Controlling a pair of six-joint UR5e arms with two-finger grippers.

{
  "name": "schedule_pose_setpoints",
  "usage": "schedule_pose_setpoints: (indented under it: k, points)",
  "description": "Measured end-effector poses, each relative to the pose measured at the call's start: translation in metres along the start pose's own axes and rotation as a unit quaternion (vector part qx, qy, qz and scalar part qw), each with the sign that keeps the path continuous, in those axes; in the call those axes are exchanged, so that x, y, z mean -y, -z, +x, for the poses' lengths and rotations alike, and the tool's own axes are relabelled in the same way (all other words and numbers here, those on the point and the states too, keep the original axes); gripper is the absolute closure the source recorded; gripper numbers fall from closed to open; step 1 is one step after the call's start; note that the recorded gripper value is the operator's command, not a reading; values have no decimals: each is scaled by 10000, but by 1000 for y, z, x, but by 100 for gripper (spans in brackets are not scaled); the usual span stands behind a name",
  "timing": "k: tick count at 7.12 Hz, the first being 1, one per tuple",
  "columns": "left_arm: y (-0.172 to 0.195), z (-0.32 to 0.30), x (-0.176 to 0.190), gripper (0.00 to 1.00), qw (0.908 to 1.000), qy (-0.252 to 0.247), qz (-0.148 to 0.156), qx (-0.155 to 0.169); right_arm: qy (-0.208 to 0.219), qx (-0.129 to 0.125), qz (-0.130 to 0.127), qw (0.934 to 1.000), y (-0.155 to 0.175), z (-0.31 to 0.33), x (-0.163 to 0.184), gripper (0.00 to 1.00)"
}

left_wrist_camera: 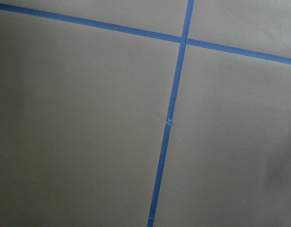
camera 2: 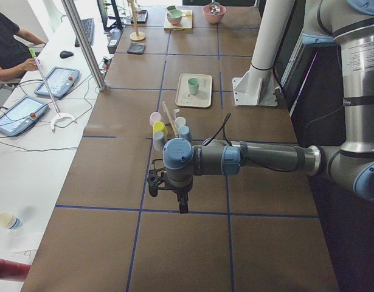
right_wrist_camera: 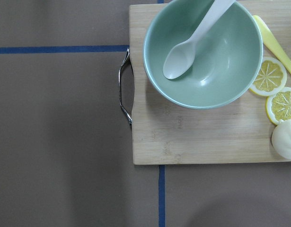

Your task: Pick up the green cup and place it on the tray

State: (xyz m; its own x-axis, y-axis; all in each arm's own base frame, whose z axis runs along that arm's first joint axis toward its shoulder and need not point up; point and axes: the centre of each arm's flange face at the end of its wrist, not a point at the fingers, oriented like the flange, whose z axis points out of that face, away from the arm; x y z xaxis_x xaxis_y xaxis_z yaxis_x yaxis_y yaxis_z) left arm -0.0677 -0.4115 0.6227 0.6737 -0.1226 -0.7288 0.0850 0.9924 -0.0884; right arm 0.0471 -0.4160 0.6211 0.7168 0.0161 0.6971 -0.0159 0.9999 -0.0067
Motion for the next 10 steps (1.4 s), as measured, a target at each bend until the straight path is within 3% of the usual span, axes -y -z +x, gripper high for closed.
schedule_pose_setpoints:
  k: [3, 10]
  points:
    - [1, 2, -1, 0, 9997, -233, 2, 7, 19, -3, -23, 10000, -2, 2, -1, 0]
    - [0, 1, -1, 0, 9997, -229, -13, 98, 21, 23, -68, 10000, -5, 5, -7, 0]
